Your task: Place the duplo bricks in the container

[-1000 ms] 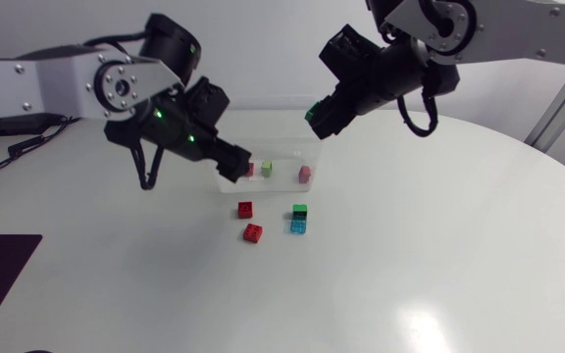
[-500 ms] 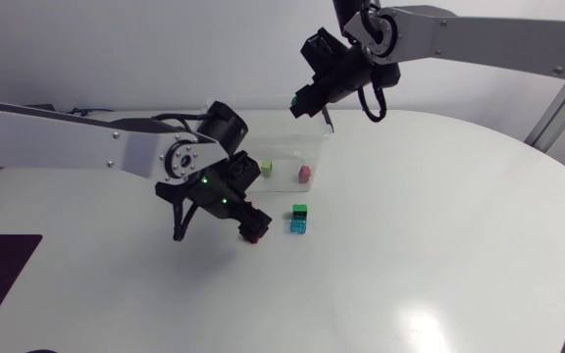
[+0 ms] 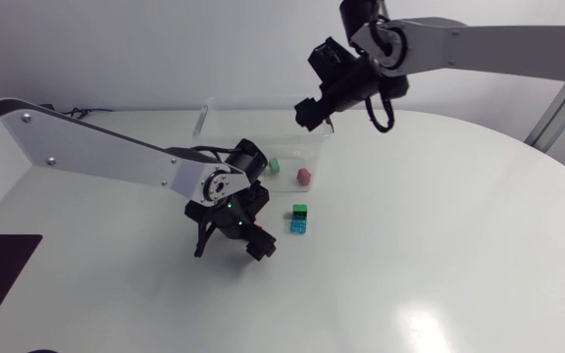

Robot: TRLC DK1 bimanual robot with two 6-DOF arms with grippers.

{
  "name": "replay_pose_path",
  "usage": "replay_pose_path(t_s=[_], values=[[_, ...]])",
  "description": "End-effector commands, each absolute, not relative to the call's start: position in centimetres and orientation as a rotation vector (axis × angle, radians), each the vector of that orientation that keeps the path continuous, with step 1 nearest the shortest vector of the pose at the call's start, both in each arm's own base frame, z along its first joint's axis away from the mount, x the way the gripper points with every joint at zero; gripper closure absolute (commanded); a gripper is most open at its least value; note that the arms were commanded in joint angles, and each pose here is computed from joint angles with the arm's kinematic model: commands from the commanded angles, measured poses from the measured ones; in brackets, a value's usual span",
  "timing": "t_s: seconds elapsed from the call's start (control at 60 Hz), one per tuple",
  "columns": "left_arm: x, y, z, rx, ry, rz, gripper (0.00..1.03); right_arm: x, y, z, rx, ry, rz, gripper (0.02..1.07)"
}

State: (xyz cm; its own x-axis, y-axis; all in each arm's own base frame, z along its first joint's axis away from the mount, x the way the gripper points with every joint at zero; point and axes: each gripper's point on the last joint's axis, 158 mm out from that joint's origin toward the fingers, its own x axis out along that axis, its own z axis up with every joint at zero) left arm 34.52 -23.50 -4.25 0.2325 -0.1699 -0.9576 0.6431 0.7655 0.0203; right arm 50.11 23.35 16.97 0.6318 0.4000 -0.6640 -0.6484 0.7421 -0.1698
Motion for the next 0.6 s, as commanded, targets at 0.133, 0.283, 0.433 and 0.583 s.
replay_pose_path(t_s=[0.133,0.283,0.433,0.583], values=[[35.4,-24.2,-5.4,0.462,1.215,-0.577,0.74,39.6,22.1,16.4,-0.481,0.613,0.725,0.08],[34.9,-24.0,-5.4,0.483,1.224,-0.589,0.77,35.6,21.4,12.8,-0.522,0.657,0.772,0.08],[34.4,-24.0,-2.2,0.504,1.157,-0.622,0.78,34.0,21.7,8.7,-0.547,0.712,0.820,0.08],[34.9,-23.7,4.3,0.499,1.025,-0.641,0.78,34.8,22.2,4.7,-0.551,0.798,0.794,0.09]])
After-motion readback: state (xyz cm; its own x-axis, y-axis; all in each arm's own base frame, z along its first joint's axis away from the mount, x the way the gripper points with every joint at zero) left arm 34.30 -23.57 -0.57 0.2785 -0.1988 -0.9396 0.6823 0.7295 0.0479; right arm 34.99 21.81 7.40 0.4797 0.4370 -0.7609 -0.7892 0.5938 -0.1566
